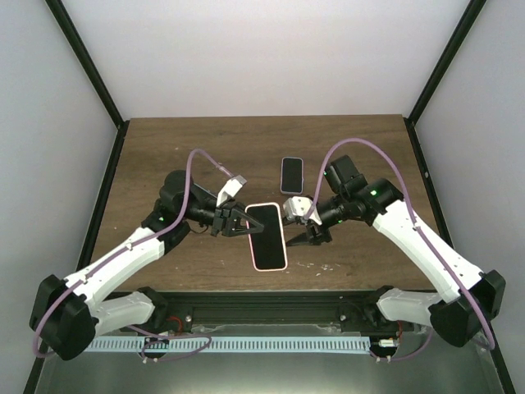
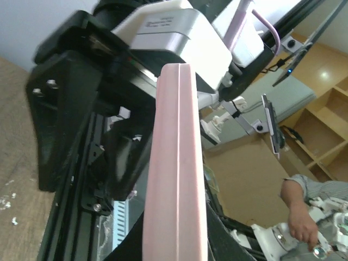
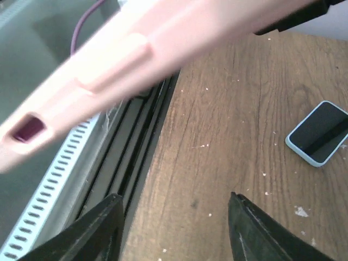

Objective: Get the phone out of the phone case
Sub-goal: Remove the phone case from the phone.

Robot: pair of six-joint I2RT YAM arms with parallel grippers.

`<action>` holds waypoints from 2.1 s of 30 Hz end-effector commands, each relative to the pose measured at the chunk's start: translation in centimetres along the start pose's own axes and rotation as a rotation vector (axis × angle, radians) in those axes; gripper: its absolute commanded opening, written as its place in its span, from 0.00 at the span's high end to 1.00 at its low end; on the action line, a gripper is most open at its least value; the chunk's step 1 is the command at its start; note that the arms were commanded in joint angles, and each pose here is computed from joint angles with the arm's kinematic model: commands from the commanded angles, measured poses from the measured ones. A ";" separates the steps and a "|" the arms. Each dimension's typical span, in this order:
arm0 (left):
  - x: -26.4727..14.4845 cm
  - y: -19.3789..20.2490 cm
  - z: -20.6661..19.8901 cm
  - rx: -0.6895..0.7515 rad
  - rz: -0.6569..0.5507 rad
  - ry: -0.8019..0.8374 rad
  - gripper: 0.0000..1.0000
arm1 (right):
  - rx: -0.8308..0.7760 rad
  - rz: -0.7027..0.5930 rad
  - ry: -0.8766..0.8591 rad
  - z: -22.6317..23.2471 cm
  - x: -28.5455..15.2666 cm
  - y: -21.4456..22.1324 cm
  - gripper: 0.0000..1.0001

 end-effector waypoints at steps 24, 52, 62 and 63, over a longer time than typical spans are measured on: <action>-1.9 -1.8 -0.2 0.208 -0.185 -0.234 1.00 | 0.154 -0.090 -0.044 2.2 -0.1 -0.7 0.63; -1.0 -1.4 0.2 0.059 -0.118 -0.105 1.00 | -0.052 -0.135 -0.056 2.1 -0.4 -3.0 0.91; -1.3 -0.9 -0.9 0.073 -0.148 -0.096 1.00 | 0.004 -0.139 -0.054 0.3 0.5 -2.7 0.92; -1.4 -0.8 -0.7 0.067 -0.156 -0.114 1.00 | 0.009 -0.152 -0.070 0.6 0.4 -2.9 0.82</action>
Point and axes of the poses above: each gripper's point midway between its finger pads, its own x axis out along the fingers, its own z axis along the line the jaws close on, y = z × x, the point moved 4 cm from there along -x, back along the fingers, and after that the axes turned 10 degrees about -x, right-handed, at the moved point
